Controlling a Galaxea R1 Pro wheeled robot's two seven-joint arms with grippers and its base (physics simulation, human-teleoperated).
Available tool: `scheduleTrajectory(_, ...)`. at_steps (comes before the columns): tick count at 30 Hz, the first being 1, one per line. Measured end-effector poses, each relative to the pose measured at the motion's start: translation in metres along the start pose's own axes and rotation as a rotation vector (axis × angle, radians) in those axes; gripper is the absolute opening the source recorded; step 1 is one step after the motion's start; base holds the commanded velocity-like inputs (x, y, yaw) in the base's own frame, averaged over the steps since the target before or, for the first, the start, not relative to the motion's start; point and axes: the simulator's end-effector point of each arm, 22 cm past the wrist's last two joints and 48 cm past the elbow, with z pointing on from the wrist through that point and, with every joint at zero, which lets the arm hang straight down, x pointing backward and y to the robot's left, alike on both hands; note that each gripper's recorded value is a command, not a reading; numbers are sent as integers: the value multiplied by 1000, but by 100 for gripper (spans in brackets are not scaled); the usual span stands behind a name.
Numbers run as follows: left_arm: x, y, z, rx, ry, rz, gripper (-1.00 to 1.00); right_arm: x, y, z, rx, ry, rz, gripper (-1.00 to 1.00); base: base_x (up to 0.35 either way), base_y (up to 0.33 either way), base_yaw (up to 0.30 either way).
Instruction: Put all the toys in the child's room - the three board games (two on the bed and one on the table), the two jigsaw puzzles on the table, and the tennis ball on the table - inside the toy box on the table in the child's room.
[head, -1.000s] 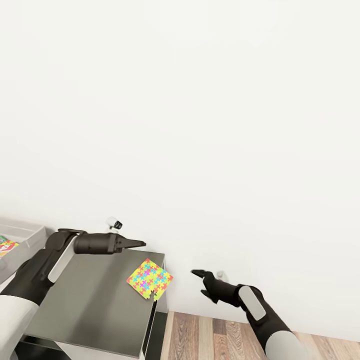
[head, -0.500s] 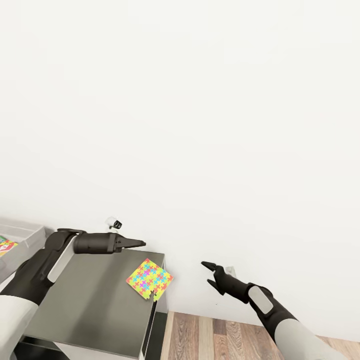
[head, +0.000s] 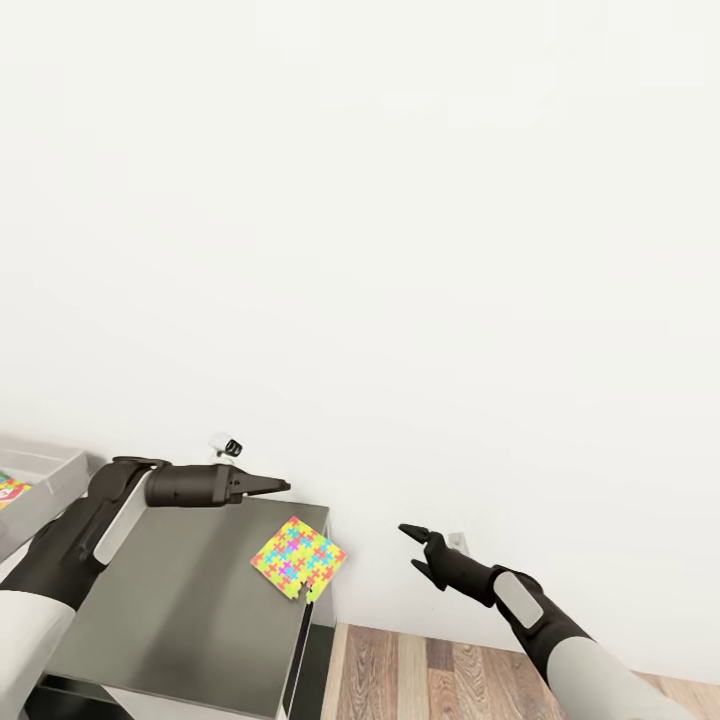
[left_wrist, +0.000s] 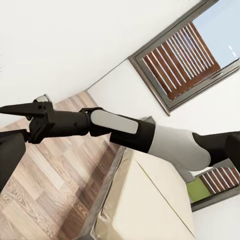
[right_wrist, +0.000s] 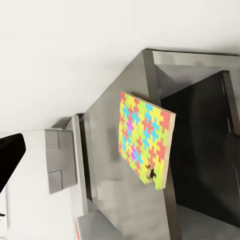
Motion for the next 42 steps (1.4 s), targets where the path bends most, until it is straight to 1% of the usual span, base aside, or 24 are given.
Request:
scheduleTrajectory(10, 2, 8, 1, 2, -1, 1, 100, 0, -7, 7, 4, 7, 2, 100, 0, 0, 0)
scheduleTrajectory(14, 3, 10, 5, 9, 0, 1, 100, -2, -11, 8, 9, 8, 2, 100, 0, 0, 0)
scheduleTrajectory(21, 3, 10, 23, 40, -1, 7, 100, -4, -16, 11, 8, 9, 3, 100, 0, 0, 0)
scheduleTrajectory(30, 13, 7, 55, 87, 30, 15, 100, -1, -19, 20, -9, 7, 3, 100, 0, 0, 0)
scheduleTrajectory(33, 16, 9, 60, 92, 35, 16, 100, -1, -21, 22, -11, 8, 3, 100, 0, 0, 0)
scheduleTrajectory(38, 21, 17, 63, 73, 48, 23, 100, 0, -24, 26, -12, 9, 1, 100, 0, 0, 83)
scheduleTrajectory(42, 22, 20, 64, 67, 51, 29, 100, 13, -23, 36, -16, 33, -5, 100, 0, 0, 201)
